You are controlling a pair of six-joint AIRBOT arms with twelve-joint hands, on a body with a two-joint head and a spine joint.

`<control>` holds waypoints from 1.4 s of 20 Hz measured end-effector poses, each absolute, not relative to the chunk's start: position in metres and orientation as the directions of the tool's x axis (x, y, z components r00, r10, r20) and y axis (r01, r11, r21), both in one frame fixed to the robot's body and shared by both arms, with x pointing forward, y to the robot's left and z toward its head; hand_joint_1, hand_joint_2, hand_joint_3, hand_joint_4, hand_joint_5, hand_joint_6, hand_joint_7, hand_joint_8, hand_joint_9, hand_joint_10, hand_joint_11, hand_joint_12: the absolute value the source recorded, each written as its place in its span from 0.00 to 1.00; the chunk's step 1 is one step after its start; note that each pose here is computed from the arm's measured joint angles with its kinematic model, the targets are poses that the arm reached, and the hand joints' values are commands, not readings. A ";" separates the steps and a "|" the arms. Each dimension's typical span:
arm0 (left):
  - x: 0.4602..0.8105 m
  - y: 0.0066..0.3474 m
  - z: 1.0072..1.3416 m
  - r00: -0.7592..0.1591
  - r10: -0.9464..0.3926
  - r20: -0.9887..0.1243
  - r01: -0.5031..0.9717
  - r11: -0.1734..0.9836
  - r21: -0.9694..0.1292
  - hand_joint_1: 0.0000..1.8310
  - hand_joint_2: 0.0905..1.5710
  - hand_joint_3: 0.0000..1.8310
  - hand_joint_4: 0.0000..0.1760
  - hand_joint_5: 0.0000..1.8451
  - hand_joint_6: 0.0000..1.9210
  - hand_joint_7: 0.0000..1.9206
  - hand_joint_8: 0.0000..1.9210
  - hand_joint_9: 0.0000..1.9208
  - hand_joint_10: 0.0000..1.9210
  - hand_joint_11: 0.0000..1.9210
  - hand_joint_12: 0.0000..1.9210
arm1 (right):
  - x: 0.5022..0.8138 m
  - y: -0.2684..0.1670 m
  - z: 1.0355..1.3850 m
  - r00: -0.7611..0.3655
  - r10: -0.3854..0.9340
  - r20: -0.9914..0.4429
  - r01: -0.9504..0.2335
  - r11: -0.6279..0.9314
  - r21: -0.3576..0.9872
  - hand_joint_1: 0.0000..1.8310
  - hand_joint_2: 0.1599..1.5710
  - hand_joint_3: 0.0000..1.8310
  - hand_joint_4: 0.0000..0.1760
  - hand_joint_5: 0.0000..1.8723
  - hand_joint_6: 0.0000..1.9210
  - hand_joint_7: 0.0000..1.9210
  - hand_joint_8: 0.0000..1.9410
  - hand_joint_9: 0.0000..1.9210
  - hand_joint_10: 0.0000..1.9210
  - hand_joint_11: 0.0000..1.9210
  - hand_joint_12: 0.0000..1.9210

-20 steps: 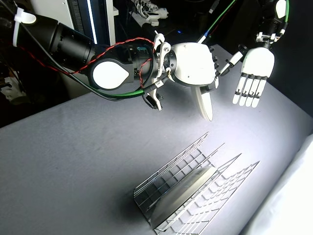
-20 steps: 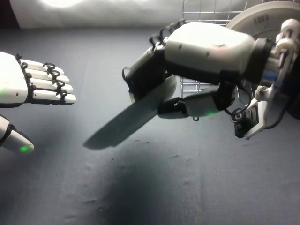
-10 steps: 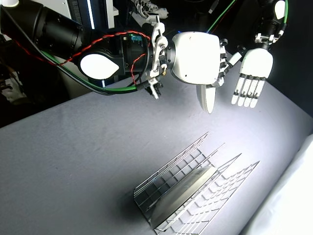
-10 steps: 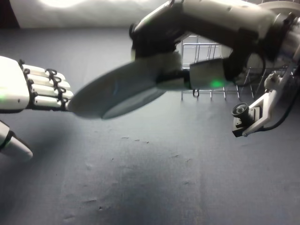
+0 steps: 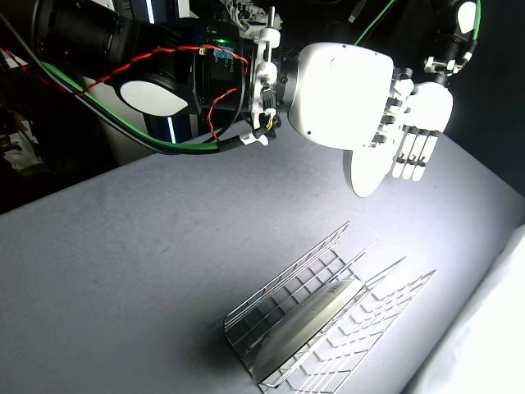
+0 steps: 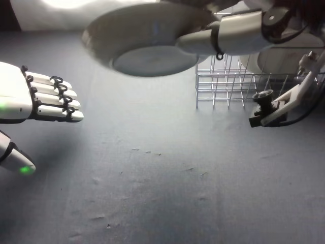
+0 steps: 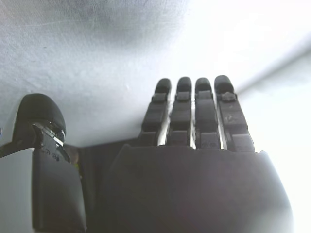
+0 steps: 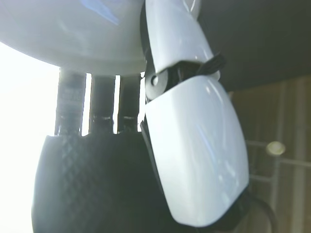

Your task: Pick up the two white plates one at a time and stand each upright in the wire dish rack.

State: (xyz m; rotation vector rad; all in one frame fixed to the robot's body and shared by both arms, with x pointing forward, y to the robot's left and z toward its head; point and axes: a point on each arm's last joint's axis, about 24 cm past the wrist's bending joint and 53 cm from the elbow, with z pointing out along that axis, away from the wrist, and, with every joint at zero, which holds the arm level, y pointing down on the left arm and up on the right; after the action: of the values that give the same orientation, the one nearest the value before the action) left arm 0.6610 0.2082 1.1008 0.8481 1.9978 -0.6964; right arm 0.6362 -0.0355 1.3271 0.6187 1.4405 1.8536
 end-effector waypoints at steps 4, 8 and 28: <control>0.660 0.205 1.102 -0.417 0.312 -0.854 0.776 0.612 -0.155 0.00 0.67 0.00 0.00 0.00 0.00 0.00 0.00 0.00 0.00 0.00 0.00 | 0.643 -0.048 1.325 -0.622 0.783 -0.002 -0.200 -0.156 0.967 0.81 0.70 0.00 0.00 0.43 0.59 0.42 0.57 0.46 0.58 0.45 0.80; 0.659 0.205 1.101 -0.415 0.318 -0.853 0.779 0.608 -0.153 0.00 0.67 0.00 0.00 0.00 0.00 0.00 0.00 0.00 0.00 0.00 0.00 | 0.652 -0.063 1.323 -0.594 0.804 0.011 -0.190 -0.153 0.970 0.81 0.69 0.00 0.00 0.45 0.57 0.44 0.54 0.47 0.57 0.46 0.79; 0.657 0.205 1.100 -0.415 0.328 -0.849 0.784 0.602 -0.151 0.00 0.66 0.00 0.00 0.01 0.00 0.00 0.00 0.00 0.00 0.00 0.00 | 0.703 -0.147 1.261 -0.438 0.897 -0.064 -0.122 0.011 0.992 0.81 0.69 0.00 0.00 0.45 0.56 0.45 0.53 0.47 0.57 0.45 0.79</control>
State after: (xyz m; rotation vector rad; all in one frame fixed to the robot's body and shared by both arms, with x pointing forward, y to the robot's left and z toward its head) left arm 0.6573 0.2050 1.0999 0.8800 1.9982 -0.6956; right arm 0.7032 -0.1465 1.2606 0.8406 1.4587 1.5572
